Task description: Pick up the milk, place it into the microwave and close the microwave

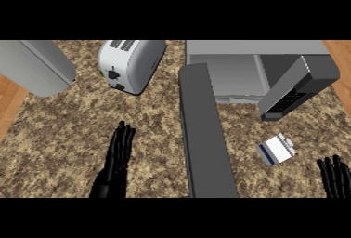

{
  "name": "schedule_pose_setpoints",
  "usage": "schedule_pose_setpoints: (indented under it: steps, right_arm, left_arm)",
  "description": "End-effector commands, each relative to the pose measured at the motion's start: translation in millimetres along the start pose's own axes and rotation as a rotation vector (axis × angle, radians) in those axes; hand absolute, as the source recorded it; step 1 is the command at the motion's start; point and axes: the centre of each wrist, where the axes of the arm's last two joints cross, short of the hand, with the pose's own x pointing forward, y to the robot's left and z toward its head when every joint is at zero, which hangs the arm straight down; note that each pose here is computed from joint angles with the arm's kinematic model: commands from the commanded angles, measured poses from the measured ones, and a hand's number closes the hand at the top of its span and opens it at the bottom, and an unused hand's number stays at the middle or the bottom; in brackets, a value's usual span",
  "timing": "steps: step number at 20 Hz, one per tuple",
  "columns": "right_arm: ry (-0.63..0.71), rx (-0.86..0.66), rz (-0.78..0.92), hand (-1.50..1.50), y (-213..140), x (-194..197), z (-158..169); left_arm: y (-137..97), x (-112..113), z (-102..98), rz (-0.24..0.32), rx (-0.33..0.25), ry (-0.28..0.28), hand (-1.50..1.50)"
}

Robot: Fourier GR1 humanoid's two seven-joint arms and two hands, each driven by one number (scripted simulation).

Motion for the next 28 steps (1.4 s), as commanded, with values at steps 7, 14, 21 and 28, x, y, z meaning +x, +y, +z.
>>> schedule_pose_setpoints:
  steps: [7, 14, 21, 28]
  right_arm:
    - [0.042, -0.025, 0.038, -1.50, 3, -51, -5]
    - [0.037, -0.060, 0.083, -1.50, 1, -87, -44]
    - [0.037, -0.095, 0.150, -1.50, -19, -113, -58]
    - [0.048, -0.118, 0.183, 1.50, -19, -142, -71]
  left_arm:
    - [-5, -16, 13, 0.060, -0.034, 0.043, -1.50]
    - [10, -14, 30, 0.033, -0.022, 0.042, -1.50]
    - [24, -2, 18, 0.061, -0.003, 0.045, -1.50]
    - [59, -9, 50, 0.054, -0.017, 0.054, -1.50]
